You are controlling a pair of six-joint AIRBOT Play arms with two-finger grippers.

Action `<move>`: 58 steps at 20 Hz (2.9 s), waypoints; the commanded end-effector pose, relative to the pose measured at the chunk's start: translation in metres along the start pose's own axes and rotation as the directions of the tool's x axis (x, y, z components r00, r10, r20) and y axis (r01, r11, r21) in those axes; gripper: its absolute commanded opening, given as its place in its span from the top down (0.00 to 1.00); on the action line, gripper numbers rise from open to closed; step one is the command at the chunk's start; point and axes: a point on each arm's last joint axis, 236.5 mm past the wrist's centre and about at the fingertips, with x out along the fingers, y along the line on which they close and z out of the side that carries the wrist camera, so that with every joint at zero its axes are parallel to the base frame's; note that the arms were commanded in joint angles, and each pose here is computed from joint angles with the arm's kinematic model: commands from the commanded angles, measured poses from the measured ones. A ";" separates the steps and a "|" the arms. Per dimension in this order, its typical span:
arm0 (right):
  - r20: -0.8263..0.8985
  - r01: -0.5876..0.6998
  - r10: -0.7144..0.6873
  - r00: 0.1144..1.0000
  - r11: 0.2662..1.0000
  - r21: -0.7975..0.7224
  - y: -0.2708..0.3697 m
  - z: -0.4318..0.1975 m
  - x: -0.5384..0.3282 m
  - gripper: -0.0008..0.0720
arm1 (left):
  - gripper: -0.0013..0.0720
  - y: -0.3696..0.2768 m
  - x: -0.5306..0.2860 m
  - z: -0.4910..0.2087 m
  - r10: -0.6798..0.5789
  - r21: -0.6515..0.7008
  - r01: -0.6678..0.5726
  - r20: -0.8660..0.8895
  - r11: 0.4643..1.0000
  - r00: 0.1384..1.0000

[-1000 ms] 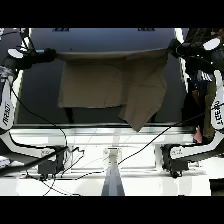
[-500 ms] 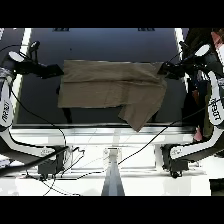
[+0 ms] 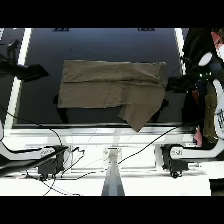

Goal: Fold the clothes and pants, and hang the long-sleeved shirts on hangers.

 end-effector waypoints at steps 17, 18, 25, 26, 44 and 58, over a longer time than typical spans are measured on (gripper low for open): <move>0.047 -0.422 0.420 0.906 0.897 0.128 0.101 -0.112 0.095 0.69 | 0.12 0.009 0.063 -0.179 -0.215 -0.340 0.102 -0.315 0.935 0.924; 0.031 -0.430 0.430 0.902 0.895 0.118 0.104 -0.116 0.094 0.68 | 0.11 0.007 0.065 -0.184 -0.222 -0.343 0.105 -0.324 0.933 0.920; -0.014 -0.457 0.457 0.889 0.889 0.034 0.110 -0.126 0.090 0.87 | 0.12 0.005 0.073 -0.190 -0.233 -0.347 0.117 -0.313 0.930 0.921; 0.006 -0.452 0.452 0.892 0.892 0.036 0.109 -0.122 0.091 0.97 | 0.12 0.004 0.074 -0.188 -0.237 -0.348 0.124 -0.304 0.929 0.923; 0.108 -0.471 0.482 0.870 0.875 -0.111 0.127 -0.062 0.031 0.97 | 0.96 -0.050 0.095 -0.119 -0.288 -0.065 0.280 -0.189 0.958 0.939; 0.882 -0.395 0.221 0.415 0.917 -0.044 0.144 0.203 -0.112 0.97 | 0.96 -0.068 0.095 0.113 -0.044 -0.373 0.359 0.638 0.855 0.769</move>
